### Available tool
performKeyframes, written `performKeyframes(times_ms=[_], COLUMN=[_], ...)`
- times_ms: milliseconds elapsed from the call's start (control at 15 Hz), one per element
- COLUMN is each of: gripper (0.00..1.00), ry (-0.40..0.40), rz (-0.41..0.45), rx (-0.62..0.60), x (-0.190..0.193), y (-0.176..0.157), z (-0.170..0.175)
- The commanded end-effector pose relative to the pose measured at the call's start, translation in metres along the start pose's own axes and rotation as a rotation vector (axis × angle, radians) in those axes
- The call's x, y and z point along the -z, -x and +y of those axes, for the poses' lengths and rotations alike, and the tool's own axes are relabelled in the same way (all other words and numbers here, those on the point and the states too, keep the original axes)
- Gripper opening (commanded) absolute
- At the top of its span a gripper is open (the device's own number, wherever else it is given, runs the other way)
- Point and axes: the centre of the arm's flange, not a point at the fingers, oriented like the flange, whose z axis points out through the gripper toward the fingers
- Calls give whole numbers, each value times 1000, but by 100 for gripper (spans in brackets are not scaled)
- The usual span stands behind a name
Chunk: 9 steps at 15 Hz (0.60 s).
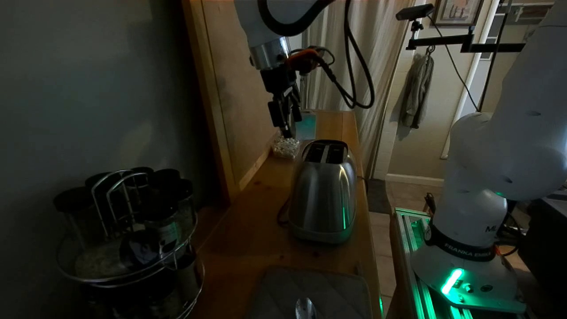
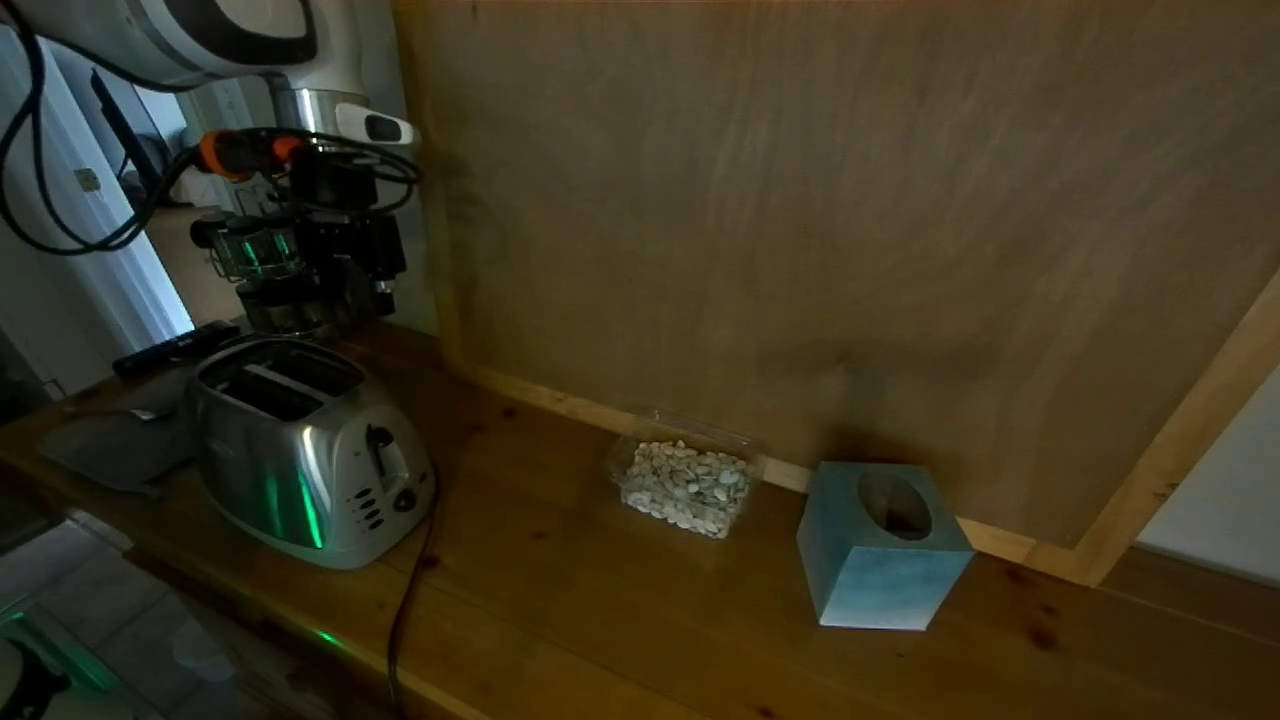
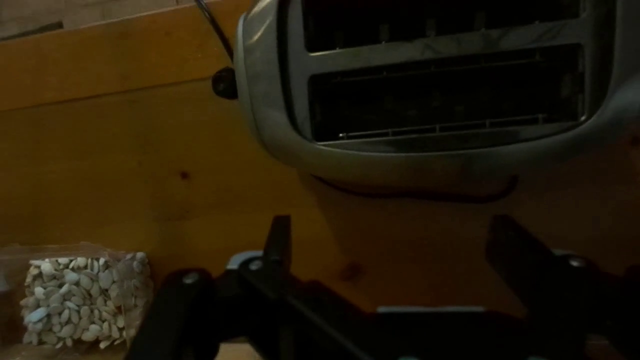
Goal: Turn the grey toaster to the right
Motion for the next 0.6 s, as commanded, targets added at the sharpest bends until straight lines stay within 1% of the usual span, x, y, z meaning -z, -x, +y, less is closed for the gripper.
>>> performKeyframes(times_ms=[0,200,333,533], gripper=[100,100,100,100], ry=[-42,-109,-150,-186], rz=[-59,-56,-70,-92], rx=[-116,-177,-210,-256], x=[-6,-8,-7,-10], y=[-7,-6,-4,-2], z=[-14,-19,-20,-22])
